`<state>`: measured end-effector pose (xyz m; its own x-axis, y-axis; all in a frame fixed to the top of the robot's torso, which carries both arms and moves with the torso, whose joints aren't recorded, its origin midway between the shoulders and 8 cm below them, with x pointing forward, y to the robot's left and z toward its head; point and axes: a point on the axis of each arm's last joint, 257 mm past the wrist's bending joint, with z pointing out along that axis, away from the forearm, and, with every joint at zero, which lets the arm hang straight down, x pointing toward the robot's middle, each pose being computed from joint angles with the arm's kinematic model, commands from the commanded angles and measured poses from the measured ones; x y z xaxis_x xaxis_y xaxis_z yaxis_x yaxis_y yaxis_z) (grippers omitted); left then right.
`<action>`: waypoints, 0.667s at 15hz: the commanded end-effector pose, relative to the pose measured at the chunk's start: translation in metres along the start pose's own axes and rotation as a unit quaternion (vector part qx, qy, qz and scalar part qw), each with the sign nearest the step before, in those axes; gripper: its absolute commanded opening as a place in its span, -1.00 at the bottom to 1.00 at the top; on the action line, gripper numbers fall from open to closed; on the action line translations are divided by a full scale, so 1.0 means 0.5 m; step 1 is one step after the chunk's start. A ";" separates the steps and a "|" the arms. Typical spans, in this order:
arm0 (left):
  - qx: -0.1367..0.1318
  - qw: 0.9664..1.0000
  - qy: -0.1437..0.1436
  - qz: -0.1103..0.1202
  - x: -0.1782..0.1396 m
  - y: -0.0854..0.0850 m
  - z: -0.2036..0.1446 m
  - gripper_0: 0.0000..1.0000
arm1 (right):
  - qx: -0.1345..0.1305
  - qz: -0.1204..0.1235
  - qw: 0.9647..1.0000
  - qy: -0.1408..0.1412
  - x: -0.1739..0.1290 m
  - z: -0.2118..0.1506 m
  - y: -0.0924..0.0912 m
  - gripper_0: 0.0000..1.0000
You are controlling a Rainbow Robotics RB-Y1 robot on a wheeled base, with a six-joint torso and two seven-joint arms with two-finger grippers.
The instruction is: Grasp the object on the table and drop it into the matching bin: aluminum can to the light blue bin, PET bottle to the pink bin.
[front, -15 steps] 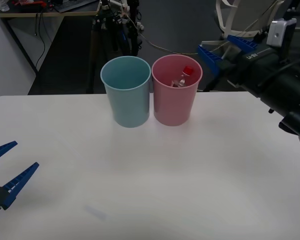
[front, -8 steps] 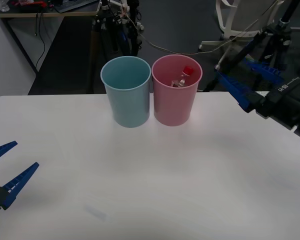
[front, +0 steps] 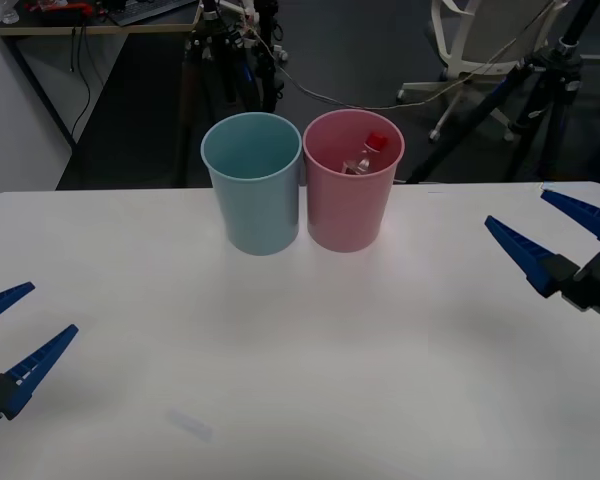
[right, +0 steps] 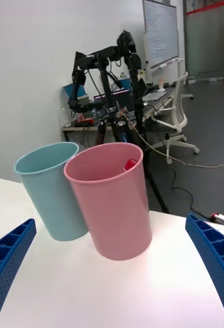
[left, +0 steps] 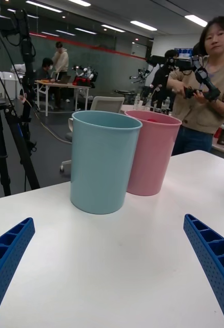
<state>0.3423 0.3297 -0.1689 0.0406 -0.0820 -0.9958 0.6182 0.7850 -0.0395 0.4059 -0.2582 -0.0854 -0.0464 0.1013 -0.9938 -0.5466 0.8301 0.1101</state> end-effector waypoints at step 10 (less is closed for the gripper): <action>0.000 1.000 0.000 0.000 0.000 0.000 0.000 1.00 | 0.027 0.029 0.996 0.077 0.136 -0.135 0.018 1.00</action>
<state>0.3422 0.3297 -0.1689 0.0406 -0.0821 -0.9958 0.6182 0.7851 -0.0395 0.3435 -0.2804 -0.1512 -0.2007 0.0671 -0.9773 -0.4962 0.8532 0.1605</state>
